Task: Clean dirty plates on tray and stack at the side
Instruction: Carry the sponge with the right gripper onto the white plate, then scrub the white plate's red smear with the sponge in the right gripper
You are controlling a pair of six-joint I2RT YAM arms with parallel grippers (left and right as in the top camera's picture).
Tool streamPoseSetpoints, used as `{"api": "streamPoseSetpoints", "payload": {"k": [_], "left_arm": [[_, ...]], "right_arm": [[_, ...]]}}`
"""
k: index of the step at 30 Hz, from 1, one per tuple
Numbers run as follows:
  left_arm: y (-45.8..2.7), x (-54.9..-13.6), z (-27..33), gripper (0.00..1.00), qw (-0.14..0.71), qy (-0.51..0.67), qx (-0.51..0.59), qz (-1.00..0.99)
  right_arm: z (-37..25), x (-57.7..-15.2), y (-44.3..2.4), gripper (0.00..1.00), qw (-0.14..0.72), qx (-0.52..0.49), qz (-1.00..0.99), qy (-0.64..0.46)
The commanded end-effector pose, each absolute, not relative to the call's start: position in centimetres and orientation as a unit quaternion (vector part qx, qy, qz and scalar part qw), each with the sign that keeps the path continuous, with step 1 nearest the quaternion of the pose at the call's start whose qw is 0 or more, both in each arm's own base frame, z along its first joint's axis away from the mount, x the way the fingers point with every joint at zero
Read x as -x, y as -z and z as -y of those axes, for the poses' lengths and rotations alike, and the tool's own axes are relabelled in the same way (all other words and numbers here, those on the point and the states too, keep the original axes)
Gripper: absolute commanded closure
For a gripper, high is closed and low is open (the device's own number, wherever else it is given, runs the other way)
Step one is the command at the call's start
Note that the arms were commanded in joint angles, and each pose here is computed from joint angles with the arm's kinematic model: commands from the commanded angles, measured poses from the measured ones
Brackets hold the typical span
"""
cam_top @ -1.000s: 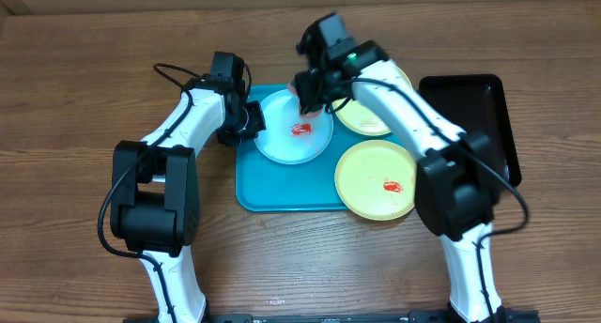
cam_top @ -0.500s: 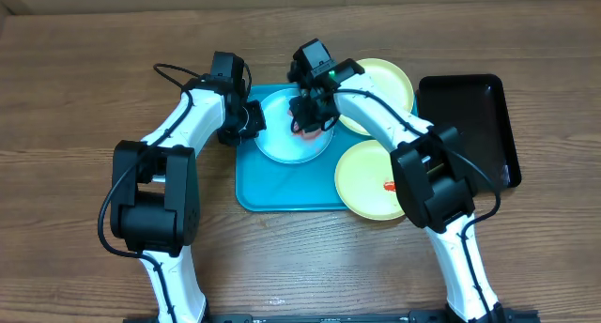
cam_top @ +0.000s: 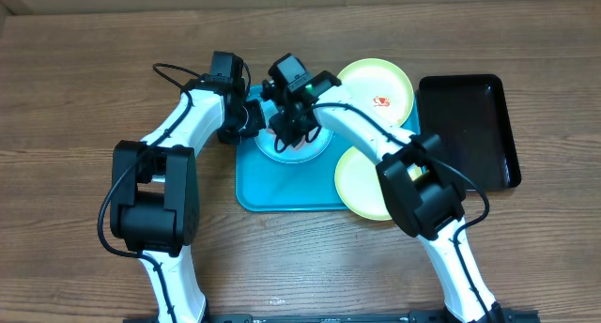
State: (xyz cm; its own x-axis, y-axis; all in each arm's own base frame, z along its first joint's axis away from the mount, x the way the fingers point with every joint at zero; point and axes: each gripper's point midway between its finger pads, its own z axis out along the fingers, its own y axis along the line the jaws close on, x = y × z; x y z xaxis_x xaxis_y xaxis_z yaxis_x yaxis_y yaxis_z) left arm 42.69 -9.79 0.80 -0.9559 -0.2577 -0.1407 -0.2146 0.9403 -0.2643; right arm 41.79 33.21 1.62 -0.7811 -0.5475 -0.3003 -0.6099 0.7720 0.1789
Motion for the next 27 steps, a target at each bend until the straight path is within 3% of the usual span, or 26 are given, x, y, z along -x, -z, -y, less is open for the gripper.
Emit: {"api": "streamPoseSetpoints", "payload": {"k": [1, 4, 9, 17, 24, 27], "left_arm": [[0.7, -42.0, 10.0, 0.96, 0.07, 0.114, 0.125, -0.983], [0.7, -42.0, 10.0, 0.96, 0.069, 0.114, 0.125, -0.983], [0.7, -42.0, 10.0, 0.96, 0.069, 0.114, 0.125, -0.983], [0.7, -42.0, 10.0, 0.96, 0.07, 0.114, 0.125, -0.983], [0.7, -42.1, 10.0, 0.96, 0.071, 0.115, 0.13, -0.982], [0.7, -42.1, 10.0, 0.96, 0.071, 0.115, 0.13, -0.982]], "right_arm": [[-28.8, -45.5, -1.3, 0.96, 0.129, 0.23, -0.96, -0.097], [-26.0, -47.3, -1.2, 0.96, 0.138, 0.143, -0.977, -0.077], [-26.4, -48.3, -1.5, 0.96, 0.152, 0.042, -0.982, -0.1], [-34.2, -43.3, -1.0, 0.96, 0.103, 0.168, -0.964, -0.181], [-32.0, -41.6, -3.0, 0.96, 0.046, 0.187, -0.967, -0.165], [-29.5, -42.9, -2.4, 0.96, 0.064, 0.178, -0.977, -0.103]]}}
